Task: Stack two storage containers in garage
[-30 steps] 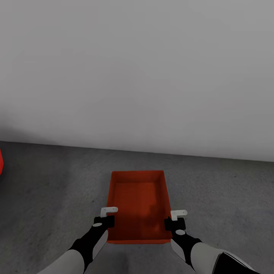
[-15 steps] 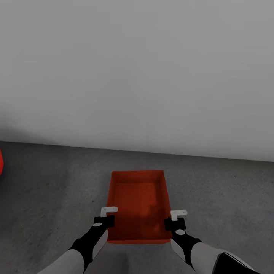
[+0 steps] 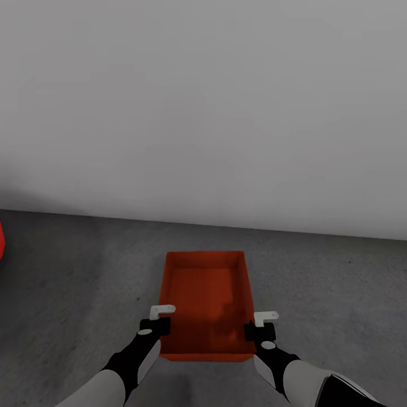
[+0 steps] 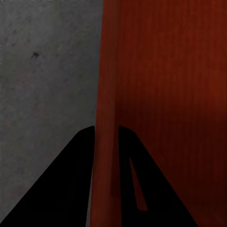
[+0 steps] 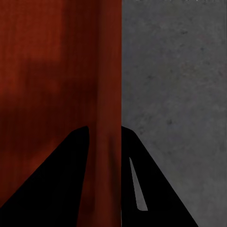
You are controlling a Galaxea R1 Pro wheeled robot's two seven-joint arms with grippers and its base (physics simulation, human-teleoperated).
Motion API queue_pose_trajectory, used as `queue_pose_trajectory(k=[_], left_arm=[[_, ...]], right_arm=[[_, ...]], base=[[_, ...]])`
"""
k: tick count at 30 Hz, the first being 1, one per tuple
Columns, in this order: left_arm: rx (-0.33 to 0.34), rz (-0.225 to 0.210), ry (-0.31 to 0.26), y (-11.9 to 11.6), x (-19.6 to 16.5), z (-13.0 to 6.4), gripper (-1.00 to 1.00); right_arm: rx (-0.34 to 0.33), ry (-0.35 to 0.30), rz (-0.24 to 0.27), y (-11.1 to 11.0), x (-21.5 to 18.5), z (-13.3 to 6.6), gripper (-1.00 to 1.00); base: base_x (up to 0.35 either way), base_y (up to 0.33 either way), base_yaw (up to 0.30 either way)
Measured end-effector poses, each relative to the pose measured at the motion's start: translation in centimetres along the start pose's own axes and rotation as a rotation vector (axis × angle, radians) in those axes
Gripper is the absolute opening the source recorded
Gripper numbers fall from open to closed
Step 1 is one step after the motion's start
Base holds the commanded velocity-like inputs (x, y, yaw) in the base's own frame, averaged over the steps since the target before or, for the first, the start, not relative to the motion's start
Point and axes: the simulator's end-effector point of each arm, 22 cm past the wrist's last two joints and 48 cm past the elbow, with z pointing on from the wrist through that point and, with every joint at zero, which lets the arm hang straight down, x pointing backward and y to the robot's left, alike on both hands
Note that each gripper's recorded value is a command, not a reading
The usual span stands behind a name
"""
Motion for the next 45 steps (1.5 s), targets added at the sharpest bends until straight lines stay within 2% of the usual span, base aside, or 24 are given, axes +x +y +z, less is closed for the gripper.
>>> queue_pose_trajectory(k=[27, 28, 29, 30, 31, 45], left_arm=[[0.001, -0.001, 0.002, 0.0, 0.1, 0.0, -1.0], [0.001, -0.002, 0.003, 0.0, 0.1, 0.0, -1.0], [-0.008, -0.065, 0.02, 0.5, 0.5, 0.1, -1.0], [-0.009, -0.056, 0.026, 0.5, 0.8, 0.1, -1.0], [-0.009, -0.053, 0.028, 0.5, 0.9, 0.1, 1.0], [-0.009, -0.058, 0.016, 0.5, 0.3, 0.1, 1.0]], right_arm=[[-0.001, 0.001, -0.002, 0.0, 0.0, 0.0, -1.0], [-0.001, 0.002, -0.003, 0.0, 0.1, 0.0, 1.0], [0.006, -0.006, 0.039, -0.2, -0.2, 0.0, 1.0], [0.006, -0.007, 0.041, -0.1, -0.2, 0.0, 1.0], [0.005, -0.008, 0.041, -0.1, -0.3, 0.0, 1.0], [0.005, -0.011, 0.042, -0.1, -0.3, 0.0, 1.0]], base=[[0.0, 0.0, 0.0], [0.0, 0.0, 0.0], [0.0, 0.0, 0.0], [0.0, 0.0, 0.0], [0.0, 0.0, 0.0], [0.0, 0.0, 0.0]])
